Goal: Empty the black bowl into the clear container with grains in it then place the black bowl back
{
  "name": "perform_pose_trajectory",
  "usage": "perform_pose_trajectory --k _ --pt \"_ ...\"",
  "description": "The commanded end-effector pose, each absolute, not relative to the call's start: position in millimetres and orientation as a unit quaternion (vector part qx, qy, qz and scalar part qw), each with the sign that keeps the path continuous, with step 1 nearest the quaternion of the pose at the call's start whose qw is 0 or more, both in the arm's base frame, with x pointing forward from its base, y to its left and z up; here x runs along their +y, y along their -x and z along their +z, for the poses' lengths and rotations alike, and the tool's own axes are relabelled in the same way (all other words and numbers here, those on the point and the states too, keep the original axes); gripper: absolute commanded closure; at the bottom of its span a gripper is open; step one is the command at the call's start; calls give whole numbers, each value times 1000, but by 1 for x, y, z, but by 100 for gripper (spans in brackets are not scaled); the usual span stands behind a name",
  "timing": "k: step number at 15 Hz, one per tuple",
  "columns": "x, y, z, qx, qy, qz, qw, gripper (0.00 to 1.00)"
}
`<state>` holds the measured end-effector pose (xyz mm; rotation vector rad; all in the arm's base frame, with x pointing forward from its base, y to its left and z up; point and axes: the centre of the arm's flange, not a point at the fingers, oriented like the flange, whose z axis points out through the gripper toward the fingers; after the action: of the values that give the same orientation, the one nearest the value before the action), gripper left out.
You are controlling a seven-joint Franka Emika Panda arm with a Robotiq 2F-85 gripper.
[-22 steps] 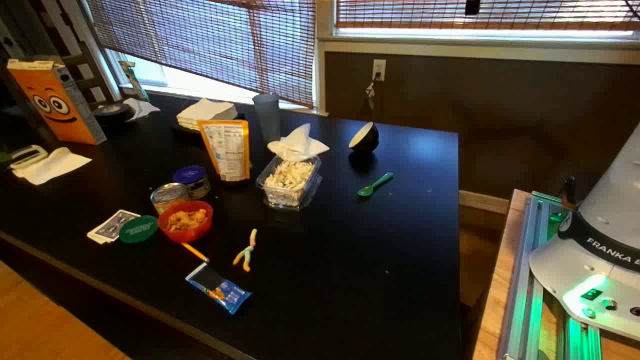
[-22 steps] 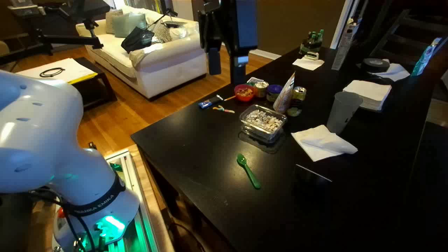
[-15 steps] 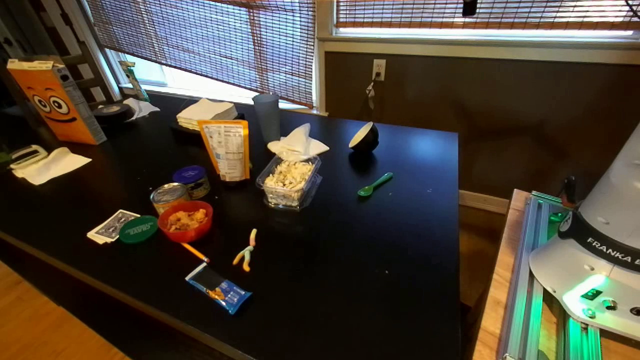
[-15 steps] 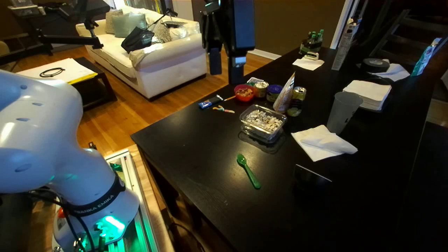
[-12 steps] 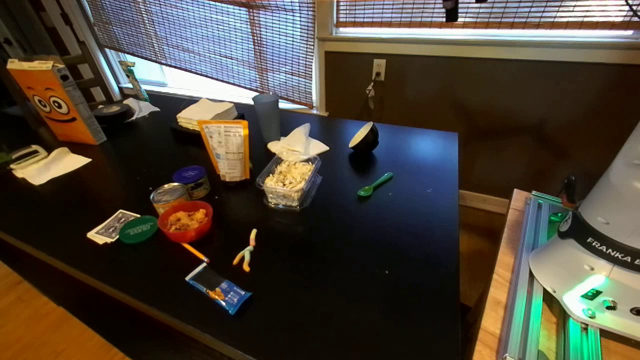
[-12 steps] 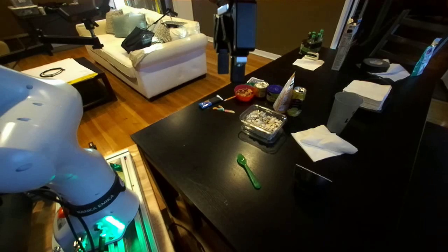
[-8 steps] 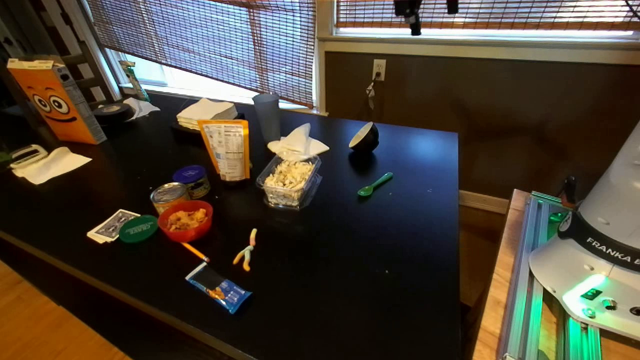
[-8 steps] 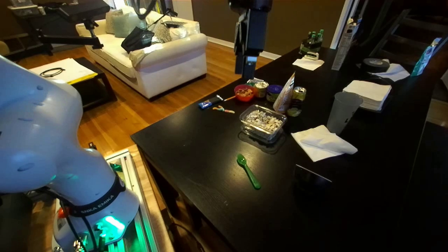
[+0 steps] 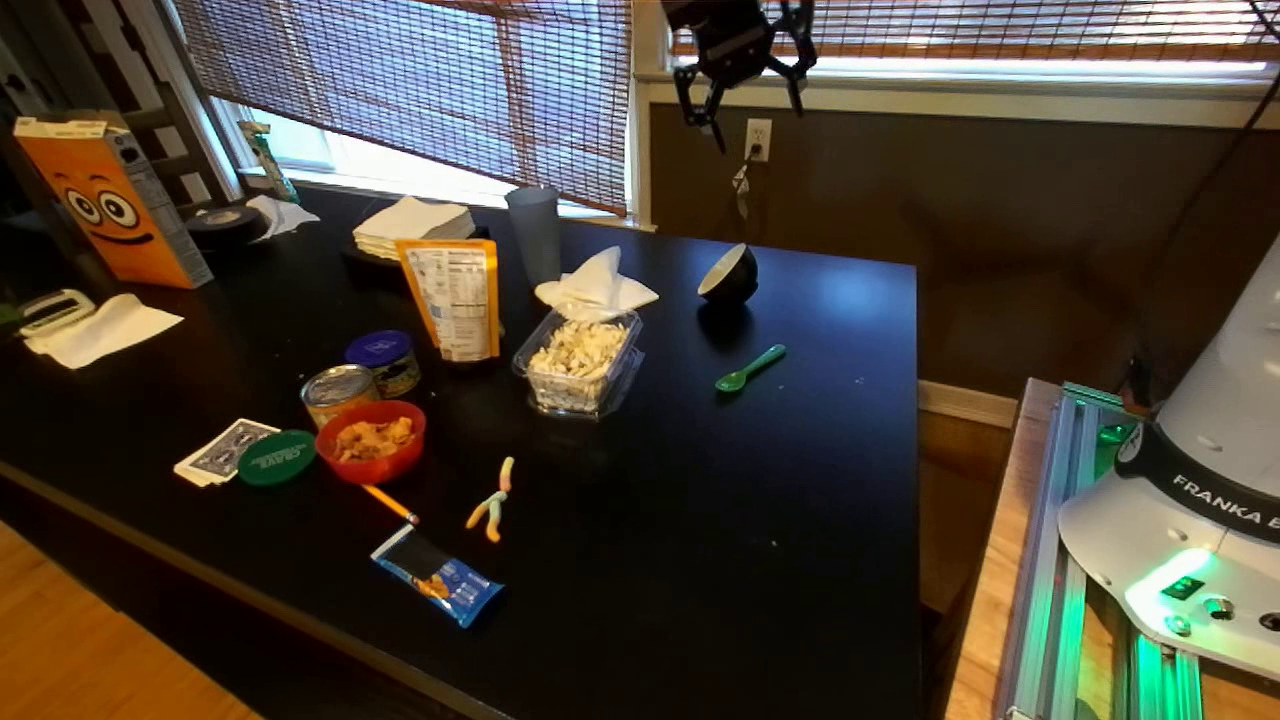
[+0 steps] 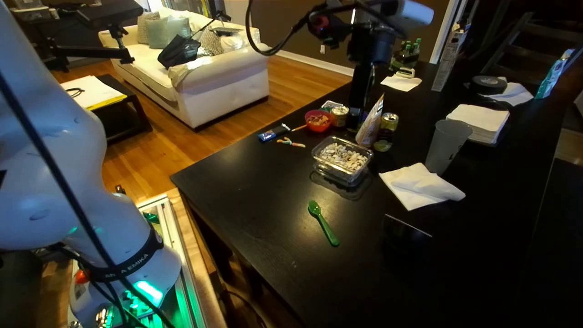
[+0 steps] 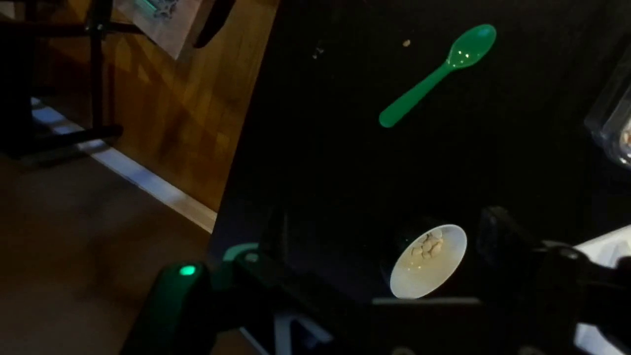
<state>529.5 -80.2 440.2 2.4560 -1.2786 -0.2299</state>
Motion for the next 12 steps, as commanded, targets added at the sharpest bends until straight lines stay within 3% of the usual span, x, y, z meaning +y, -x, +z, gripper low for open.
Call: perform_pose_trajectory --k 1,11,12 --pt "-90 -576 408 -537 -817 -74 197 0" --pt "-139 -625 304 -697 -654 -41 291 0" --pt "-135 -599 316 -682 -680 -50 263 0"
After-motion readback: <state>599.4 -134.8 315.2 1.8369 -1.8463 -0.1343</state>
